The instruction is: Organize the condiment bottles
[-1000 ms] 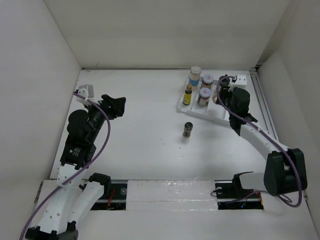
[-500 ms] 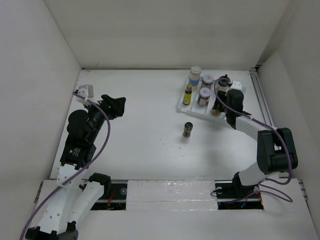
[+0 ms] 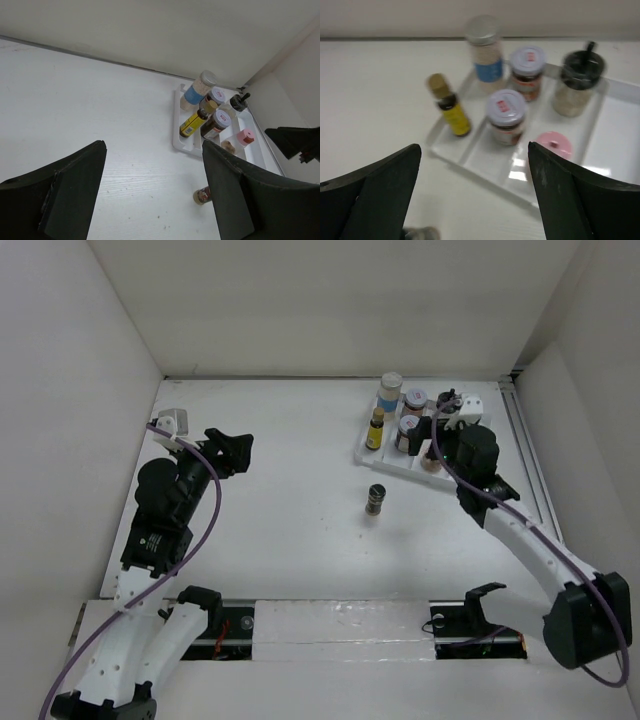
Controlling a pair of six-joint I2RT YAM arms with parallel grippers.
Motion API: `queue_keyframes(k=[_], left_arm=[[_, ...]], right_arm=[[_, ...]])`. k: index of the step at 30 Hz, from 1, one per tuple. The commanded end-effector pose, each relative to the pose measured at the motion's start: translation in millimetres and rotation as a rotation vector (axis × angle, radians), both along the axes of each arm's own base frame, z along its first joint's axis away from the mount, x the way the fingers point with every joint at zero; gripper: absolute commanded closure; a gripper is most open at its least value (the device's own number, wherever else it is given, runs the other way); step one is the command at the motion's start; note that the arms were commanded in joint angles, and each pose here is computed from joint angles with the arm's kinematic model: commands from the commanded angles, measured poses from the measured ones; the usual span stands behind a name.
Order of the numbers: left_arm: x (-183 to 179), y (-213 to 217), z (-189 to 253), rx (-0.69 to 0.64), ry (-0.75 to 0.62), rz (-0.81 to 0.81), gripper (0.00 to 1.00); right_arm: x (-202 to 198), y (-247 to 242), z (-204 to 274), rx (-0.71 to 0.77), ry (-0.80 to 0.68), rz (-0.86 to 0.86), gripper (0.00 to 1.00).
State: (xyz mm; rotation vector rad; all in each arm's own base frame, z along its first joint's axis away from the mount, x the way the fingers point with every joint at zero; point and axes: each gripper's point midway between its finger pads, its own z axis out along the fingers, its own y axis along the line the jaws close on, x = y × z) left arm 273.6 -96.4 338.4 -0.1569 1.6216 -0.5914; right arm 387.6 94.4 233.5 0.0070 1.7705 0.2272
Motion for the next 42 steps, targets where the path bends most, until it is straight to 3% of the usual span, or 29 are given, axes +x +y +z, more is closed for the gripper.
queue_keyframes(k=[1, 2, 7, 12, 17, 21, 25, 27, 33, 37, 39, 42], left_arm=[[0, 0, 7, -0.007, -0.038, -0.001, 0.26], [0, 0, 7, -0.007, -0.038, -0.001, 0.26], [1, -2, 9, -0.006, -0.036, -0.011, 0.25], [-1, -2, 11, -0.009, -0.045, -0.011, 0.24], [-1, -2, 11, -0.009, -0.045, -0.011, 0.24], [-1, -2, 11, -0.009, -0.045, -0.011, 0.24], [-3, -1, 14, -0.011, -0.054, -0.011, 0.24], [0, -2, 11, -0.008, -0.044, -0.011, 0.24], [0, -6, 11, -0.008, -0.044, -0.032, 0.24], [0, -6, 11, -0.008, -0.044, -0.032, 0.23], [0, -8, 11, -0.008, -0.044, -0.044, 0.22], [-2, -12, 6, -0.007, -0.035, -0.069, 0.20]], right_arm=[[-40, 69, -8, -0.026, 0.008, 0.305, 0.07], [-60, 95, -21, -0.053, 0.053, 0.426, 0.06], [-105, 133, -69, -0.124, 0.231, 0.590, 0.02], [-104, 133, -113, -0.156, 0.363, 0.537, 0.02], [-87, 132, -117, -0.183, 0.343, 0.472, 0.03], [-77, 134, -122, -0.189, 0.335, 0.449, 0.16], [-71, 141, -120, -0.171, 0.322, 0.454, 0.52], [-68, 141, -104, -0.150, 0.287, 0.437, 0.60], [-31, 119, 30, -0.035, -0.066, 0.320, 0.62], [5, 60, 99, -0.024, -0.212, 0.131, 0.62], [21, 6, 128, -0.017, -0.279, -0.014, 0.62], [39, -68, 136, -0.039, -0.288, -0.197, 0.62]])
